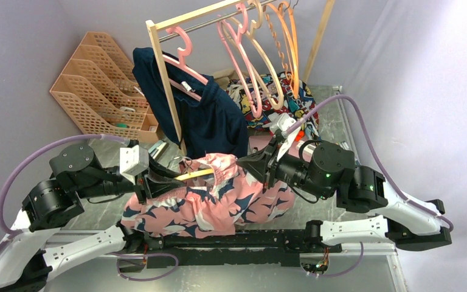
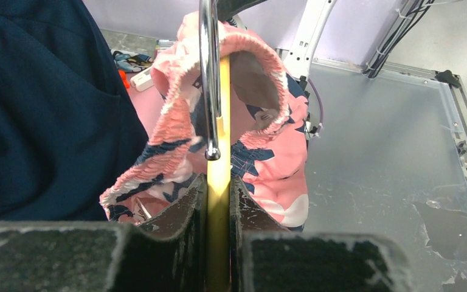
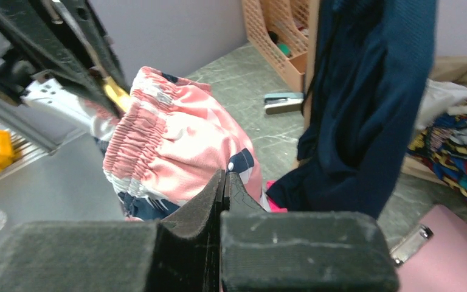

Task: Place the shorts on the hanger
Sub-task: Hang the shorts on the hanger.

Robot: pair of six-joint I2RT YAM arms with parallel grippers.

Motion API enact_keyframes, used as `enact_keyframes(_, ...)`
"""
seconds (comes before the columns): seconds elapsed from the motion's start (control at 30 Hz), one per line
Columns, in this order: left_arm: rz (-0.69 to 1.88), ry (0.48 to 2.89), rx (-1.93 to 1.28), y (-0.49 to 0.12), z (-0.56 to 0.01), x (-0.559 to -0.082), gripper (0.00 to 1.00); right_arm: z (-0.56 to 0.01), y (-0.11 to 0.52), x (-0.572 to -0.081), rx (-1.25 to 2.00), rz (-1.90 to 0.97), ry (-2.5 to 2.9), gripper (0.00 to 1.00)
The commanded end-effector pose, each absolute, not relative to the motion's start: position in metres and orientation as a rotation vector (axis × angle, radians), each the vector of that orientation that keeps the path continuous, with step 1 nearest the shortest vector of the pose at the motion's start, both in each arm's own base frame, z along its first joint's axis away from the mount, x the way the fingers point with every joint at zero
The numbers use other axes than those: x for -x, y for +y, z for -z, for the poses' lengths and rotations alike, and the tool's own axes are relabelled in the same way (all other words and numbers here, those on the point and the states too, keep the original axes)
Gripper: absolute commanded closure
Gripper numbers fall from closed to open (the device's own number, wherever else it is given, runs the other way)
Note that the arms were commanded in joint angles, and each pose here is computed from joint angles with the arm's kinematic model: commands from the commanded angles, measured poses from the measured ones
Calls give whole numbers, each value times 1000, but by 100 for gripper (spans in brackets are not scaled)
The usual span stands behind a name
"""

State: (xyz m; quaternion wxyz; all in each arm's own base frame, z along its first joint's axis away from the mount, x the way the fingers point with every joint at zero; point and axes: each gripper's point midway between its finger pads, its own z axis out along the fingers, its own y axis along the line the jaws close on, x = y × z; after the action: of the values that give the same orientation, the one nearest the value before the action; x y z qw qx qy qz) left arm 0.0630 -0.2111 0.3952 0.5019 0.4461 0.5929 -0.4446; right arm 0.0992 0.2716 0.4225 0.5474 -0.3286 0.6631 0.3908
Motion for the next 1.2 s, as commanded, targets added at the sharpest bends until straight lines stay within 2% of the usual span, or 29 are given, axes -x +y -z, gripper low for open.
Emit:
enact_keyframes(0.0,1063,1321,-1019,-206,-427,-64,93,-418,245,-127,591,-775,1651,100)
enact_keyframes(0.07,1059,1310,-1010,-204,-430,-64,93,-417,230,-137,497,-715,1685,100)
enact_keyframes(0.1,1056,1305,-1004,-203,-432,-64,93,-418,230,-137,500,-721,1684,96)
enact_keyframes(0.13,1053,1299,-997,-201,-434,-64,93,-421,233,-132,521,-749,1676,72)
enact_keyframes(0.17,1049,1294,-992,-200,-435,-65,93,-425,235,-128,538,-781,1665,57)
enact_keyframes(0.2,1041,1291,-986,-199,-437,-65,93,-430,237,-123,563,-819,1651,47)
enact_keyframes(0.27,1025,1280,-969,-195,-441,-67,93,-439,237,-118,576,-851,1627,39)
enact_keyframes(0.5,964,1232,-848,-172,-459,-71,93,-459,220,-103,602,-949,1541,38)
enact_keyframes(0.73,925,1170,-750,-148,-478,-69,93,-438,210,-110,516,-928,1595,38)
enact_keyframes(1.17,936,1122,-717,-143,-491,-66,93,-452,247,-119,290,-1098,1571,34)
